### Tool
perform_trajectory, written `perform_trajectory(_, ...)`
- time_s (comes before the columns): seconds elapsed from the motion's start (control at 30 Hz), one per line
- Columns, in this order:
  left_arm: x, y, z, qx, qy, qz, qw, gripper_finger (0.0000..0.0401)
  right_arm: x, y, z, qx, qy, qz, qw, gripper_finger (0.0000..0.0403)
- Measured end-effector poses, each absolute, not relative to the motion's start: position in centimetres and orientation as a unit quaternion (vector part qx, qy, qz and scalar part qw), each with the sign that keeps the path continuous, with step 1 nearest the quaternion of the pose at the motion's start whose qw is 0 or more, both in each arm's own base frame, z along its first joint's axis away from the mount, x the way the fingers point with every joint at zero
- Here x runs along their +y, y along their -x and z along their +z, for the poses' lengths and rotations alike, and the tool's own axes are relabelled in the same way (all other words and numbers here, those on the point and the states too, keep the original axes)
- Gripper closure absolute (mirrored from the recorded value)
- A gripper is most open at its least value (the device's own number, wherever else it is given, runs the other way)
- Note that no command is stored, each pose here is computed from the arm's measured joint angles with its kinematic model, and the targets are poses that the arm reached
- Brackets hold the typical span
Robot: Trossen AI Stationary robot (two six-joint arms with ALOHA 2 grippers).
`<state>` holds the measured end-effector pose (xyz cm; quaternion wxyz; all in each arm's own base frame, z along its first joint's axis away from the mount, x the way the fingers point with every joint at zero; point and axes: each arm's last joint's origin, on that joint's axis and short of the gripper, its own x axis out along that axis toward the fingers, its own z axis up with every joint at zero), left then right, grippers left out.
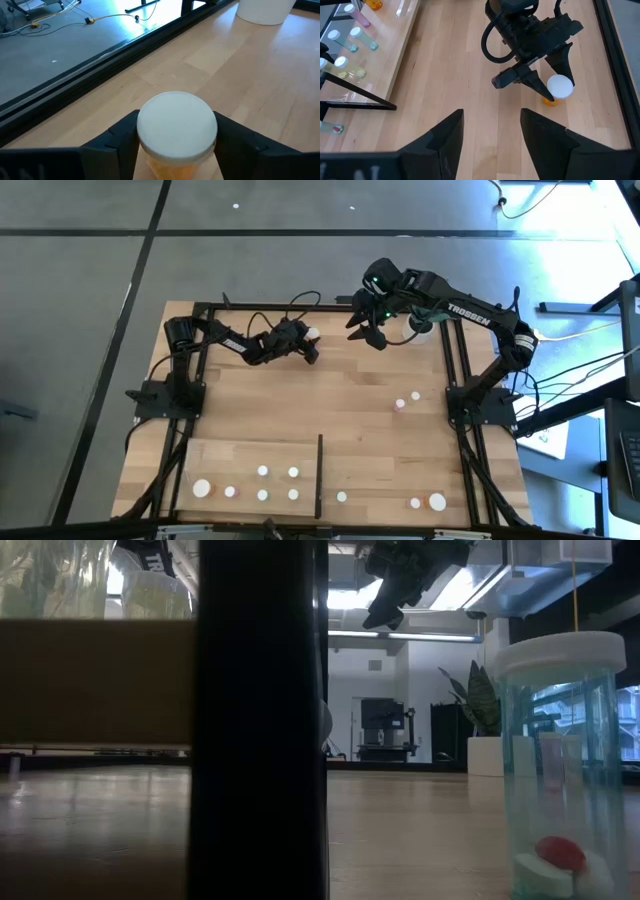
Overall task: Pick and place medicine bottles onto shelf by color
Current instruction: Put the top orange pill bottle on the shelf aligned with the other orange pill bottle
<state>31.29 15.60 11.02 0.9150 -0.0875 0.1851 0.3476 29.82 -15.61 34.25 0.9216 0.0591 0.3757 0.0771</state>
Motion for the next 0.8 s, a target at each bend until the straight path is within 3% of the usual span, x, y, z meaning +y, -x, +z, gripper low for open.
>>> perform_trajectory(0.33,15.4,-31.3,11.4,0.185,0.087,0.344,0.916,0.0201,-15.6,-29.8,34.3,0.376,-0.059,0.077,0.922,0.0205)
perform_trajectory(0.8,12.8,-29.9,16.5,0.230,0.062,0.343,0.909,0.0202,-15.6,-29.8,34.3,0.376,-0.059,0.077,0.922,0.0205)
